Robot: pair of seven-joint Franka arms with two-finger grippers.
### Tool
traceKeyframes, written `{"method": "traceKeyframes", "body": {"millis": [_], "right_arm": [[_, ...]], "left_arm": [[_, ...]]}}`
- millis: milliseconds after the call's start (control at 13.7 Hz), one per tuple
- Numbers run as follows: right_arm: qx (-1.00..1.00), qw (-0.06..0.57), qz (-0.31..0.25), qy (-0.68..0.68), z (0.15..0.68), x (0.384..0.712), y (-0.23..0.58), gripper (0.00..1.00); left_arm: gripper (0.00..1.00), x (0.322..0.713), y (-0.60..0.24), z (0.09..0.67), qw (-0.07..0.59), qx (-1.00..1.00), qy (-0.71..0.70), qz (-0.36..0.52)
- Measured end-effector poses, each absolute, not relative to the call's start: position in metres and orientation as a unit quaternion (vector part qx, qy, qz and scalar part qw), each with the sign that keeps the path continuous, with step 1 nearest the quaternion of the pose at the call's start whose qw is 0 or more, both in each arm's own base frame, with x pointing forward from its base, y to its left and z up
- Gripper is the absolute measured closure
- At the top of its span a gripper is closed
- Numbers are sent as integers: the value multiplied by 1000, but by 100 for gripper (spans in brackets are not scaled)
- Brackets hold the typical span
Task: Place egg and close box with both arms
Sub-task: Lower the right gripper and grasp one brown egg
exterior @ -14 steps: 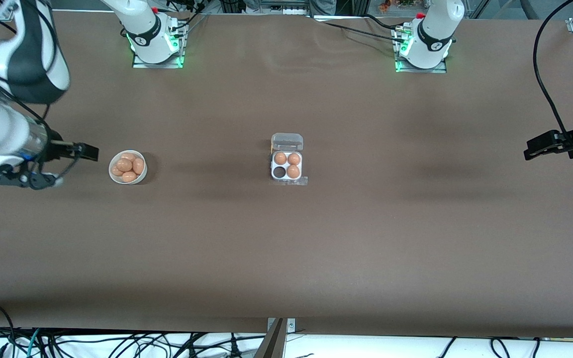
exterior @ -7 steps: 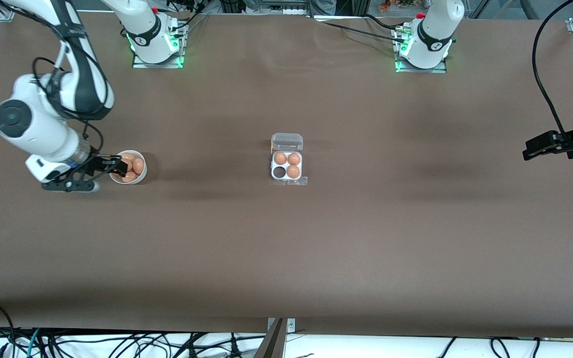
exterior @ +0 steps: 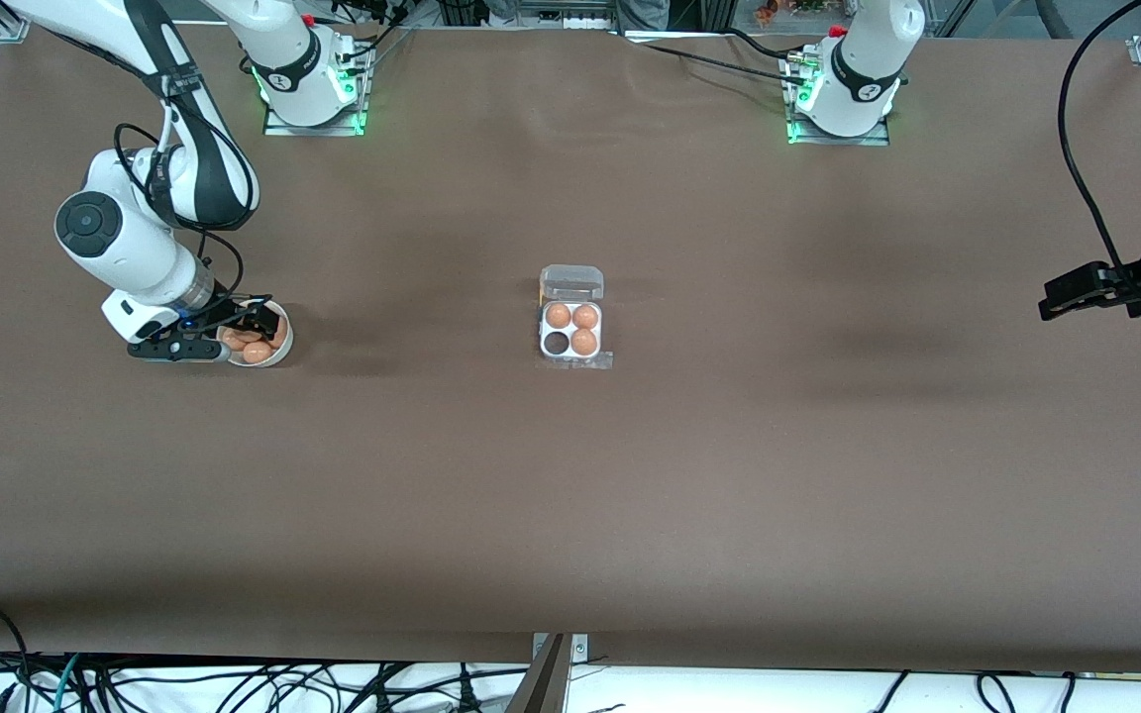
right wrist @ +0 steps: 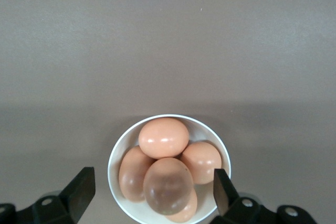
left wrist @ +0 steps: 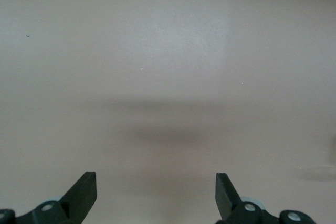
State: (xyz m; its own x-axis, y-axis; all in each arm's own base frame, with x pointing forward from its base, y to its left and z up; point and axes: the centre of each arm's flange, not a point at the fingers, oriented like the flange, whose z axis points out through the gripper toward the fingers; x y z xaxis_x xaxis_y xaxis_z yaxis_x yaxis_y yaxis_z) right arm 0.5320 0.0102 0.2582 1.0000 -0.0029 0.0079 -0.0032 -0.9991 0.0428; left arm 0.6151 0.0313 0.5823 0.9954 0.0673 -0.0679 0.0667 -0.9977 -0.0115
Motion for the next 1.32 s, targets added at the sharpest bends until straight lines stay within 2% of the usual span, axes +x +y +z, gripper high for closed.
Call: {"method": "traceKeyframes", "body": {"millis": [219,438,512,658,1242,1315], "right_arm": [[1000,22,-3,-2,251,530,10,0],[1000,22,-8,1,245,529,10,5],[1000,23,-8,2,244,529,10,12],[1000,23,-8,2,243,529,10,34],[999,30,-12,12,236,528,9,41],[999,32,-12,15,235,528,9,46]], "left_arm": [[0,616,30,581,5,-999,-33,36],[0,616,30,579,5,-999,-32,37],[0,616,30,579,5,-999,-32,37],[0,616,29,579,5,-999,-32,37],[0,616,28,579,5,-999,-31,38],[0,616,28,579,5,-999,-31,38]]}}
